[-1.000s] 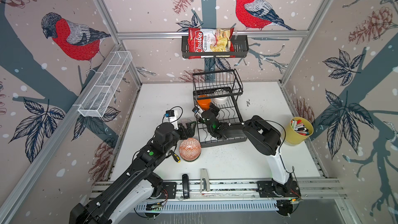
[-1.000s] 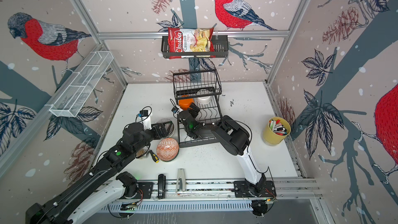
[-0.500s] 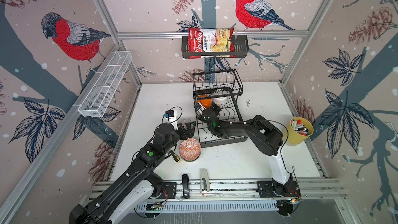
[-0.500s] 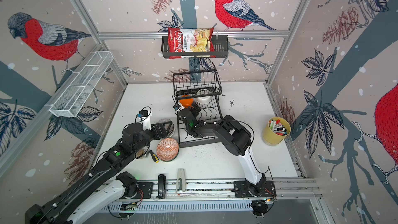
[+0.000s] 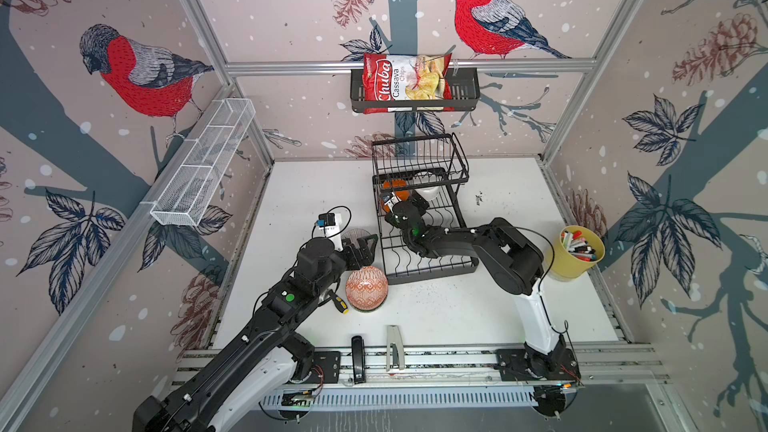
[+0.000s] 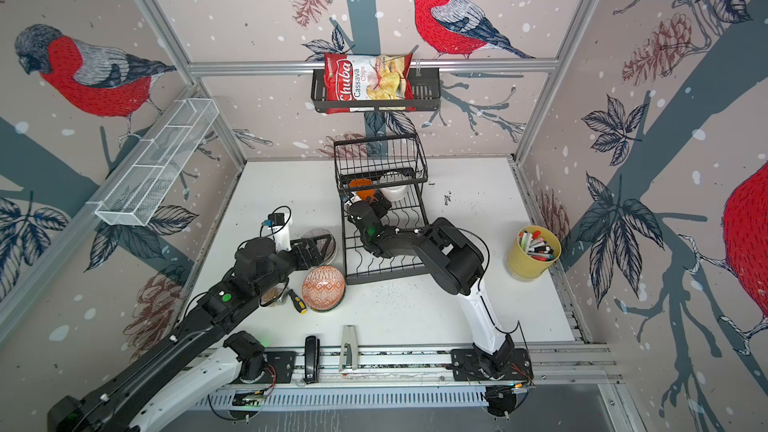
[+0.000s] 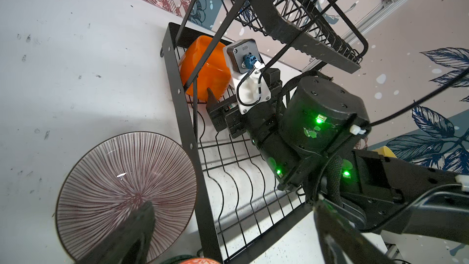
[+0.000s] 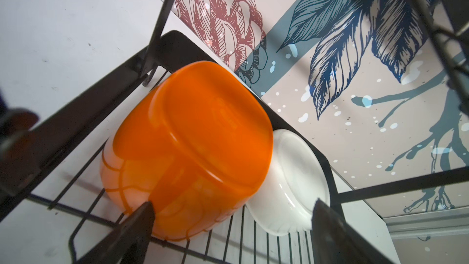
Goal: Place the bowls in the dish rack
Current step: 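Lower the orange bowl upright into the rack slots with the right gripper, then open the right gripper and draw it back from the orange bowl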
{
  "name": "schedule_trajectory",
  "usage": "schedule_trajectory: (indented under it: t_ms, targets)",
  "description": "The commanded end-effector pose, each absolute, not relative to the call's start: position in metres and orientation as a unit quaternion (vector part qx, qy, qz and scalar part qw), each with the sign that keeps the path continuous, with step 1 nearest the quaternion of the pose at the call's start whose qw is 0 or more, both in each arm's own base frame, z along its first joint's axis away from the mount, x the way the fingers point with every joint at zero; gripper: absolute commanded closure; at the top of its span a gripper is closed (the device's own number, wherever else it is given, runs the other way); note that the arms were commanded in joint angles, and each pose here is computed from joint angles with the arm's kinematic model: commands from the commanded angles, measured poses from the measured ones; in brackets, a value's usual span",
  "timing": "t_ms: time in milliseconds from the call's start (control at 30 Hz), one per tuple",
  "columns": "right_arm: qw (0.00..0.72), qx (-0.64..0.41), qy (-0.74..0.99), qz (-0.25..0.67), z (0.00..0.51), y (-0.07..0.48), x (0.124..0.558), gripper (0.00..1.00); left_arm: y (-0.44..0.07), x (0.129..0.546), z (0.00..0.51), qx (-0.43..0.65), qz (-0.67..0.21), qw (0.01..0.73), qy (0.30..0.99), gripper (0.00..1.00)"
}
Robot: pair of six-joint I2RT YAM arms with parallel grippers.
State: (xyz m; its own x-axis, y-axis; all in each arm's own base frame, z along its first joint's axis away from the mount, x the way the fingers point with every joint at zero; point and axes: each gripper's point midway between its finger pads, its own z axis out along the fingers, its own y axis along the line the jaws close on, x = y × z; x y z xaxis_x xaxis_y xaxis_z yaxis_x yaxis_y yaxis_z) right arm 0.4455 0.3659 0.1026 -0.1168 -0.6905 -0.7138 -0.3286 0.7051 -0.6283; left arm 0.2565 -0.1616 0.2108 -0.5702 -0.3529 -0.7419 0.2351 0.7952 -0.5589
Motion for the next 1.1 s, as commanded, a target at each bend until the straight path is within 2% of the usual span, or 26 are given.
schedule_trajectory:
  t_ms: [0,667,1067]
  targets:
    - [0.574,-0.331,0.73,-0.169,0.107,0.363,0.451,0.03,-0.159,0.259,0.214,-0.038,-0.312,0.47,0.825,0.03]
    - [0.576,-0.296,0.741,-0.179,0.104,0.35,0.467,0.04,-0.158,0.26,0.213,-0.041,-0.308,0.468,0.827,0.03]
    - [0.578,-0.296,0.748,-0.14,0.11,0.355,0.448,0.03,-0.157,0.26,0.211,-0.042,-0.305,0.467,0.829,0.03]
